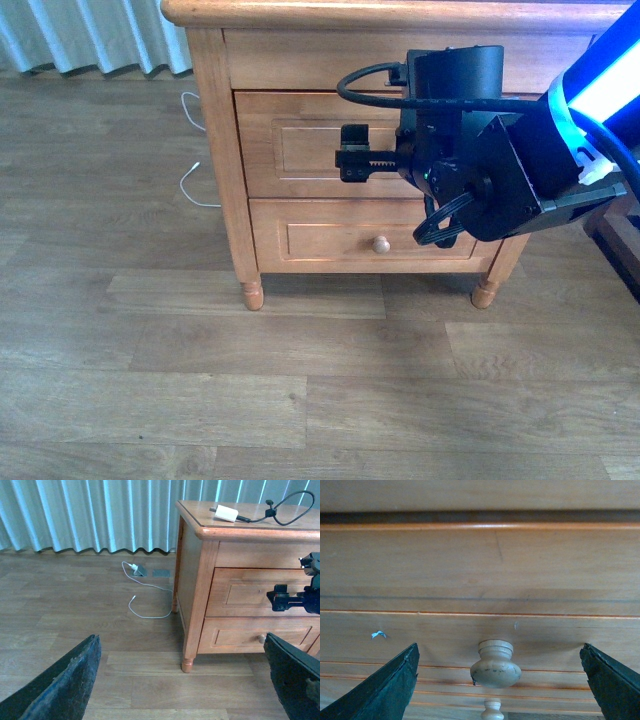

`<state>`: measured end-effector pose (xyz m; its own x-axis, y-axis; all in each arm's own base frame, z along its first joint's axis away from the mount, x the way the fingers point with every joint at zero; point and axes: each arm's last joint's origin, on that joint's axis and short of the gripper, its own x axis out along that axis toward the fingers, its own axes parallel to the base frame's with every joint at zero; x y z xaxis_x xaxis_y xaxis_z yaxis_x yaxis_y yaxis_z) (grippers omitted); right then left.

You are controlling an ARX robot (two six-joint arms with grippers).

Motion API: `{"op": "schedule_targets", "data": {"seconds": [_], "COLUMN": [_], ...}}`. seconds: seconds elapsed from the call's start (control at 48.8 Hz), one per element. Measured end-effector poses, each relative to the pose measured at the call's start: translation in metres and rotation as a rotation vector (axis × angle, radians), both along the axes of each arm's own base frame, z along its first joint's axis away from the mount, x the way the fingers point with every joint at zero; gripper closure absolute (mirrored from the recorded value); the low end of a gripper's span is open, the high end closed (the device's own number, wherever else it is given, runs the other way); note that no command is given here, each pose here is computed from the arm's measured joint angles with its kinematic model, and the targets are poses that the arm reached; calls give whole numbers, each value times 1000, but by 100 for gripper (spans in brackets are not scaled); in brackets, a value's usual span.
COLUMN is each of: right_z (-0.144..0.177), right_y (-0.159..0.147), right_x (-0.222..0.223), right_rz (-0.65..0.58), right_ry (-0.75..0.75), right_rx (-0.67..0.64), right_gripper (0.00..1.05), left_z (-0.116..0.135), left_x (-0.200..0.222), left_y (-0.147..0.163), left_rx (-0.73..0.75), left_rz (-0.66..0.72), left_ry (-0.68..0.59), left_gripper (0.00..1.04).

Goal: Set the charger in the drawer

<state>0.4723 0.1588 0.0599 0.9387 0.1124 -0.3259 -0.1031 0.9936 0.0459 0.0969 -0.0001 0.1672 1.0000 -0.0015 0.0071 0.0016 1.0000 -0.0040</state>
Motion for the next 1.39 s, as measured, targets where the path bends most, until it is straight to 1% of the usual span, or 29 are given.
{"op": "schedule_targets", "data": {"seconds": [0.964,1.026,1.128,1.21,1.272,1.313,1.395], "right_z": [-6,-6,-7,-7,-7,-7,-7], "right_y": [-1,-1,-3,-3,-1,-1,0], "right_x": [2,2,3,2,2,2,2], "right_rz": [-7,-10,-17,-7,-1,6,15], "right_ry": [13,12,12,13,12,12,12], "right_rx": [-23,-28,-37,-39,-43,-45,-48], "right_gripper": [8,17,39,53,60,67,77], "left_z": [0,0,0,0,0,0,0], "left_x": [0,0,0,0,0,0,0], "left_y": [0,0,0,0,0,0,0], "left_rx": [0,0,0,0,0,0,0], "left_rz": [0,0,0,0,0,0,0], "left_ry": [0,0,0,0,0,0,0], "left_gripper": [6,6,6,6,6,6,6]}}
